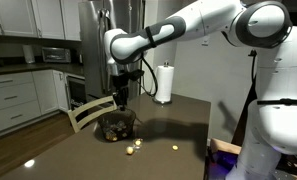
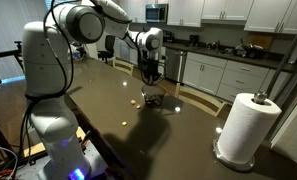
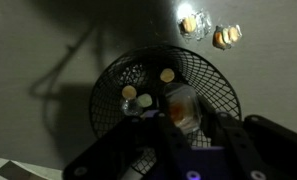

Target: Move a packet from the basket to the counter

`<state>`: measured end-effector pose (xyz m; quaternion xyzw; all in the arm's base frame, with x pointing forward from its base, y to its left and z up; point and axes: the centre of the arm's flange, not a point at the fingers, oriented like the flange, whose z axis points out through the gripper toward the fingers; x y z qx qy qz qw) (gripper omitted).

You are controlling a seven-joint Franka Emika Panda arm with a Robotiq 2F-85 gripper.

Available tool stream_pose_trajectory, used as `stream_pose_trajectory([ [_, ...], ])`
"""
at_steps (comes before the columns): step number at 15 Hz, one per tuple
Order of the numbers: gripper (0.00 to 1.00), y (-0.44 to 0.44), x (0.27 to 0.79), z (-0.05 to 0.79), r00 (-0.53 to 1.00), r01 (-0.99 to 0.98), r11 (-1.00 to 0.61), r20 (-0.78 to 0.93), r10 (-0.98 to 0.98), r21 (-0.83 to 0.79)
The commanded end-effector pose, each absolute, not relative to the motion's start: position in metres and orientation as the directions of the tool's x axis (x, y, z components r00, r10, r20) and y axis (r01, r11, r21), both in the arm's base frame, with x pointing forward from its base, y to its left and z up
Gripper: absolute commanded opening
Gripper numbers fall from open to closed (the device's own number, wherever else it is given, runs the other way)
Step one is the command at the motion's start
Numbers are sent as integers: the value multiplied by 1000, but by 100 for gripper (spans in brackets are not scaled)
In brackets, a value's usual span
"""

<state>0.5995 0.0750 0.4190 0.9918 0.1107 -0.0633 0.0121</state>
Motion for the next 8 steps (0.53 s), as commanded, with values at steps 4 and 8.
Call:
stream_pose_trajectory([
  [4, 11, -10, 547, 405, 1000, -22, -998, 5, -22, -56],
  [8, 11, -71, 544, 388, 975, -184, -975, 104, -197, -122],
])
